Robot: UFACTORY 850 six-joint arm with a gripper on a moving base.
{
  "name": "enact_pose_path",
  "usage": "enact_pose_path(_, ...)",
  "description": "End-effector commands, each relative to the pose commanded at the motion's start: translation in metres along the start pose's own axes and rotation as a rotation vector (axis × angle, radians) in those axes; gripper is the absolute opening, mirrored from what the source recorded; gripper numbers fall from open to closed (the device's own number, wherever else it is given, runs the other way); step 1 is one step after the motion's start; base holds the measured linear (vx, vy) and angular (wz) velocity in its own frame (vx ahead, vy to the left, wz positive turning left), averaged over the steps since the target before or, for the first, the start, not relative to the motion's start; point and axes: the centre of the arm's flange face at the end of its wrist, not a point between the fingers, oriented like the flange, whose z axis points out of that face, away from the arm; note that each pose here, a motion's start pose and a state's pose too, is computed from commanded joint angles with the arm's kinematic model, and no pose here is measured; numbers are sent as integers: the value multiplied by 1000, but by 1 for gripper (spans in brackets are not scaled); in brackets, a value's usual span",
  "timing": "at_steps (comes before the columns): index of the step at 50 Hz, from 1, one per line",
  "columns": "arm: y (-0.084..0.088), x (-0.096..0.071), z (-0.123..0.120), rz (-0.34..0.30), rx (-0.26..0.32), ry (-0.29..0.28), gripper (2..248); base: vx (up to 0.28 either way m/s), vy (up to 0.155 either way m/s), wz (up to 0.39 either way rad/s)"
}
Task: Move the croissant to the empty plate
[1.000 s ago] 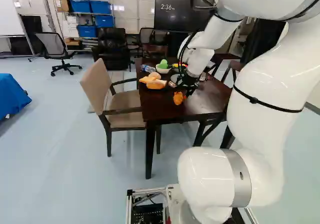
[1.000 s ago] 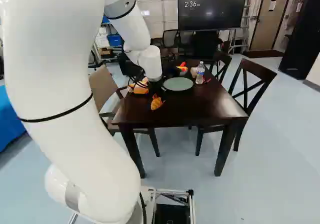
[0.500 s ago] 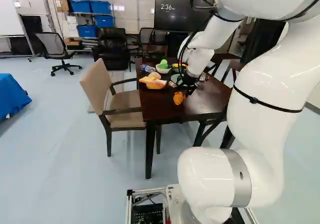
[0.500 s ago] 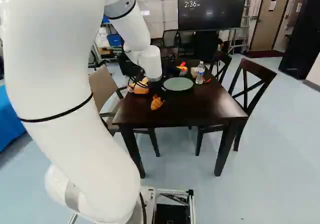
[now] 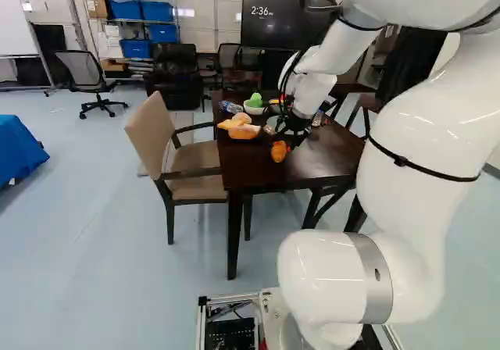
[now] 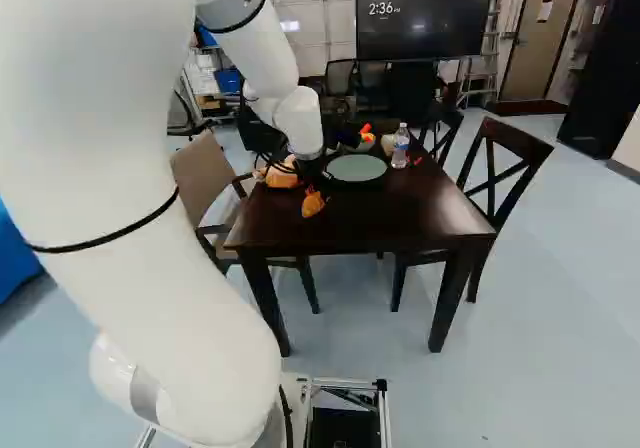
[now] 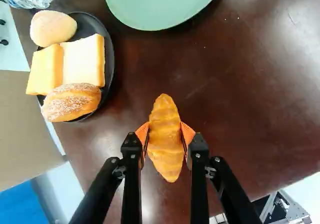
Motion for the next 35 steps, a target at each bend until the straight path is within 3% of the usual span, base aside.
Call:
enact_pose_path(22, -3, 1, -30, -5, 21, 55, 106, 0, 0, 0)
enact_pose_path(35, -2, 21, -41, 8, 26, 95, 106, 0, 0, 0)
